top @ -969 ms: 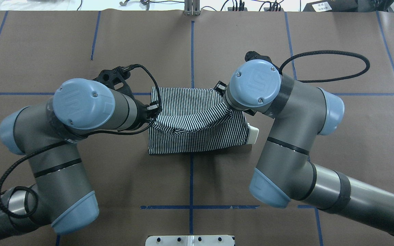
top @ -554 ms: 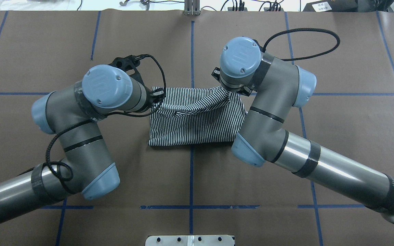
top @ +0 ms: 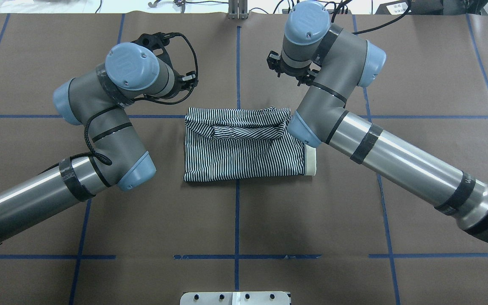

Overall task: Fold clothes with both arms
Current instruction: 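Release the folded edge and raise both grippers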

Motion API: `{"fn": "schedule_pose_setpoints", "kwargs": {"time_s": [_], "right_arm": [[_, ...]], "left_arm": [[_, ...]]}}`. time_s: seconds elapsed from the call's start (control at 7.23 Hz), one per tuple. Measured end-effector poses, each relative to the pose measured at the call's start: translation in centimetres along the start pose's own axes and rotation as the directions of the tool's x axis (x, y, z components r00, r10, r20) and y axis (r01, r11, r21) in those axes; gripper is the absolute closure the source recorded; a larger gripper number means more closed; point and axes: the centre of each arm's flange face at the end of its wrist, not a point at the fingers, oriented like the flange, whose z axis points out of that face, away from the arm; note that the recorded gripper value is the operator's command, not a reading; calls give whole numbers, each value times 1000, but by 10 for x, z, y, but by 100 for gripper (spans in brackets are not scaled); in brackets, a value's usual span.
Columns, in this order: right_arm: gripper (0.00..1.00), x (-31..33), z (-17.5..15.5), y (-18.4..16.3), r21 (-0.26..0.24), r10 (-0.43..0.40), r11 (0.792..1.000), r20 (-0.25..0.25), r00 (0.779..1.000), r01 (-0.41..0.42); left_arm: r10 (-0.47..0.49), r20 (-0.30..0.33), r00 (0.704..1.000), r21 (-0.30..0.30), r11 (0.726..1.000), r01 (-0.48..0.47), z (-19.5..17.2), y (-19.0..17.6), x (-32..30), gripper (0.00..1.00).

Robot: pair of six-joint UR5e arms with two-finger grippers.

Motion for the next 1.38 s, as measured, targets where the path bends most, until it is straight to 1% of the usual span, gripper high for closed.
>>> {"fn": "schedule_pose_setpoints", "kwargs": {"time_s": [0.14,0.28,0.42,0.55,0.69,0.83,0.97,1.11,1.38], "right_arm": [[0,5,-3,-3,-7,-1,1000,12,1000,2],[0,19,-11,0,-11,-6,1000,31,999,7],[0,34,-20,5,-21,-13,1000,55,998,14],[0,42,-29,9,-35,-17,999,74,997,20],[0,45,-33,11,-43,-19,999,84,996,23],[0,47,-34,12,-46,-18,999,87,996,23],[0,49,-35,12,-47,-16,999,88,996,21],[0,56,-36,12,-47,-15,999,89,996,20],[0,86,-42,17,-54,-16,998,97,995,22]], "left_arm": [[-4,-35,999,-22,1000,3,-18,4,5,100],[-7,-54,999,-73,997,3,-28,23,11,100],[13,-47,999,-135,991,-19,-27,59,19,100],[59,-25,998,-191,979,-63,-19,100,25,100],[113,-13,994,-231,966,-113,-10,132,27,100],[158,-7,987,-249,956,-155,-2,146,26,100],[191,-11,982,-246,951,-188,4,150,26,100],[206,-28,978,-220,953,-207,11,143,26,100],[196,-60,979,-162,965,-204,37,107,42,100]]}}
